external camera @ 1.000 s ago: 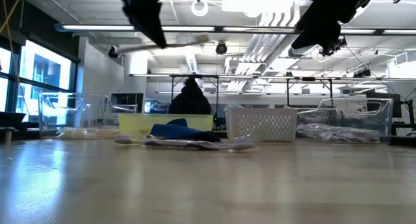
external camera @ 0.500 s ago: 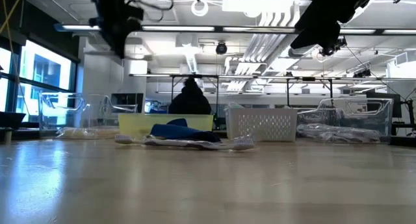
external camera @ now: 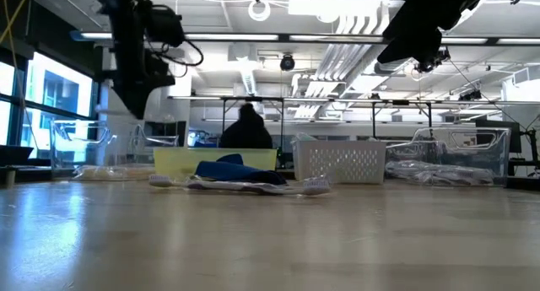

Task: Pick & Place Toothbrushes
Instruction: Put the violet toothbrush into the right transparent bin

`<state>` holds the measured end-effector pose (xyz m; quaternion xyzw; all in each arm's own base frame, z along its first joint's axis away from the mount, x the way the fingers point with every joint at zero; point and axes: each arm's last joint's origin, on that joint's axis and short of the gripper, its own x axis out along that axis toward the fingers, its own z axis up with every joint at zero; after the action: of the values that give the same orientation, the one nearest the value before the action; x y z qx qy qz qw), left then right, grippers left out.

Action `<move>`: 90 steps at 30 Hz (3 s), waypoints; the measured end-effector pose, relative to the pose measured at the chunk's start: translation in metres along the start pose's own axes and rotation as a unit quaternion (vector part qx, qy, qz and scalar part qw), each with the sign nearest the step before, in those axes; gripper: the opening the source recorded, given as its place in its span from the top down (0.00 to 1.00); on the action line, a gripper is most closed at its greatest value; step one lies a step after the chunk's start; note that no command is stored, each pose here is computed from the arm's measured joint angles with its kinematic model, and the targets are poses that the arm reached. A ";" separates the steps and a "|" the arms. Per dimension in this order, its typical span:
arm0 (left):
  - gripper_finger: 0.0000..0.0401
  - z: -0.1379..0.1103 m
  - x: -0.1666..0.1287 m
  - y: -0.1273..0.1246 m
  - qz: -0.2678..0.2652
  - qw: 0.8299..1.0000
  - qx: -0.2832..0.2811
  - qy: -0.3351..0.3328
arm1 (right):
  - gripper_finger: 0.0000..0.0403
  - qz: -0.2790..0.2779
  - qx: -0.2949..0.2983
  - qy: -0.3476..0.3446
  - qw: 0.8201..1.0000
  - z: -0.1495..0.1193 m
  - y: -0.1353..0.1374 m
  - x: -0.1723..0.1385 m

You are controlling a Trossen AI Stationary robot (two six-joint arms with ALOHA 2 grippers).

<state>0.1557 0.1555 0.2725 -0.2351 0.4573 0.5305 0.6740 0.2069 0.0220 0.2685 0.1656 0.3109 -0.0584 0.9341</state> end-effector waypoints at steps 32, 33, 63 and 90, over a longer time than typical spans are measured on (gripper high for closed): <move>0.59 -0.016 0.051 0.019 0.007 0.999 -0.048 0.006 | 0.42 -0.002 0.000 0.000 1.000 0.000 0.000 0.000; 0.57 -0.016 0.051 0.019 0.006 0.999 -0.049 0.004 | 0.42 -0.002 0.000 0.000 1.000 0.000 0.000 0.000; 0.53 -0.014 0.042 0.007 0.018 0.998 -0.039 -0.047 | 0.42 -0.002 0.000 -0.001 1.000 0.000 0.000 0.000; 0.53 -0.079 -0.098 -0.105 -0.263 0.850 0.239 -0.390 | 0.42 0.000 -0.002 0.000 1.000 0.000 0.000 0.000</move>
<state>0.2222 0.0086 0.3021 0.0475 0.1908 0.2554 0.9466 0.2070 0.0220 0.2685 0.1641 0.3107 -0.0581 0.9344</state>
